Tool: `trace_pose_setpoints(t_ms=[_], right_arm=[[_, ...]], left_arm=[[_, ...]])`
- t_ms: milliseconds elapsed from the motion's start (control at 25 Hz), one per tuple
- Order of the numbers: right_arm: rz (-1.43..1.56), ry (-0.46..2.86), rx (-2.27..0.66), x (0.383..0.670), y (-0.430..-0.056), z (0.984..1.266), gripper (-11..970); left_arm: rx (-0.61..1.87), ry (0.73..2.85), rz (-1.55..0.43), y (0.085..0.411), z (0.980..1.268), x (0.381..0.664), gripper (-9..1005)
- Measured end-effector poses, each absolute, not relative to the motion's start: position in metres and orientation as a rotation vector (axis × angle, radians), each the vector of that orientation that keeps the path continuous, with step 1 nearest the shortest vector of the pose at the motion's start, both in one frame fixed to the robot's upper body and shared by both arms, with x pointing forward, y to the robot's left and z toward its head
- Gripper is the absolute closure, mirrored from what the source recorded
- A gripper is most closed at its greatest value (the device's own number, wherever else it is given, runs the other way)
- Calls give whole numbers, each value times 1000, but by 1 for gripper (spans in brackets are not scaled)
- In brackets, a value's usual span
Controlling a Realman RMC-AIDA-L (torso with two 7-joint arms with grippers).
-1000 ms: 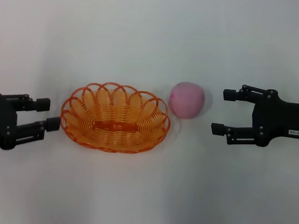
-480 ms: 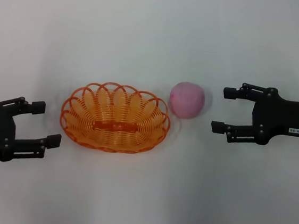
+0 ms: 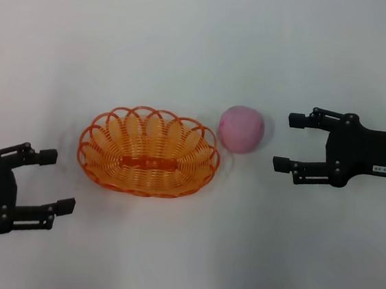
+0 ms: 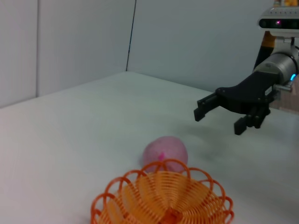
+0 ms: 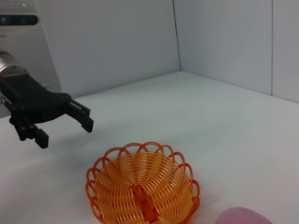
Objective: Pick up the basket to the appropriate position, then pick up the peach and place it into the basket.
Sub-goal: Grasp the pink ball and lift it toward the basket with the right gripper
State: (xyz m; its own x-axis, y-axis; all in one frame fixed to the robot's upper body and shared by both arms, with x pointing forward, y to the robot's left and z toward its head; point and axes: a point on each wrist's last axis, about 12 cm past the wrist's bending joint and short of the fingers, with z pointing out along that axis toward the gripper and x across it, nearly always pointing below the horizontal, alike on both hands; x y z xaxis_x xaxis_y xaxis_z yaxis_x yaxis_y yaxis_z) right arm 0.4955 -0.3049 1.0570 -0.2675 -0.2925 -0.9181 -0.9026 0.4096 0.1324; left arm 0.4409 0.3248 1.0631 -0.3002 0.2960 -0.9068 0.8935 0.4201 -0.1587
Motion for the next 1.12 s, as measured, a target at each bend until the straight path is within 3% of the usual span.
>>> trace_pose_setpoints(t_ms=[1120], right_arm=[[955,1859,-946,496,-311,1064,31]], left_arm=[[973,1845,-870,329,1048,424,114]])
